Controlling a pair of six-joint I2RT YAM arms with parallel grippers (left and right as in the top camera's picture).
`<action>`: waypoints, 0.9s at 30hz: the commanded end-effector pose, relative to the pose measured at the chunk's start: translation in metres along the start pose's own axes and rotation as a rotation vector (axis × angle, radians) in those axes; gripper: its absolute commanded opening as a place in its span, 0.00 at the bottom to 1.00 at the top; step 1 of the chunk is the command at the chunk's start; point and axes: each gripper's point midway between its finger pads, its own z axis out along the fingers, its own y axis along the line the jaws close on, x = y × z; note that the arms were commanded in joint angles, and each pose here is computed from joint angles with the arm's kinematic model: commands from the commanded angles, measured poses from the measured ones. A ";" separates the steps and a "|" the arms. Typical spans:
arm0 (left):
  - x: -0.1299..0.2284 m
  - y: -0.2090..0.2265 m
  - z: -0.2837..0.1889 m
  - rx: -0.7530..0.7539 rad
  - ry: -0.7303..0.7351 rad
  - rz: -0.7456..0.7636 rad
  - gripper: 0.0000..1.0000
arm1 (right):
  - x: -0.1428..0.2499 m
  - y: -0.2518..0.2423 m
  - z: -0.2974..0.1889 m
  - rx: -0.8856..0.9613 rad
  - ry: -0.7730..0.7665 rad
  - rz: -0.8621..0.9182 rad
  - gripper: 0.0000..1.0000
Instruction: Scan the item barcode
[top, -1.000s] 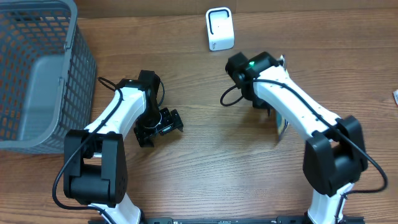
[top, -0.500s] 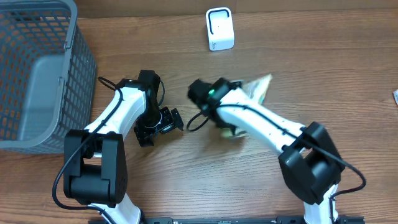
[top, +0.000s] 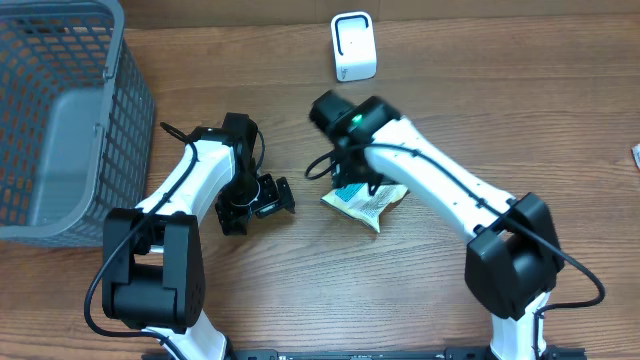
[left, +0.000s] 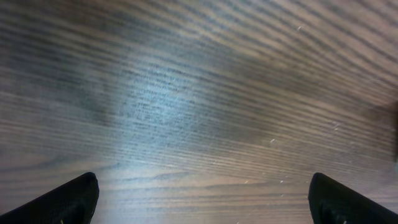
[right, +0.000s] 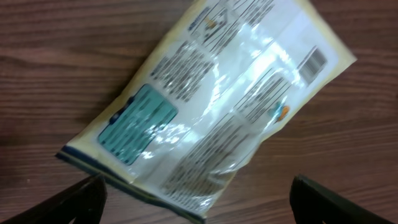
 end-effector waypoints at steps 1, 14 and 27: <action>-0.004 -0.004 0.000 0.010 -0.026 0.019 0.98 | -0.008 0.001 -0.001 -0.102 0.043 -0.012 0.95; -0.011 0.001 -0.001 -0.023 -0.061 -0.044 1.00 | -0.003 0.006 0.030 0.001 0.051 0.296 1.00; -0.014 0.000 -0.001 -0.019 -0.075 -0.005 1.00 | 0.014 -0.081 0.030 0.134 0.263 0.401 1.00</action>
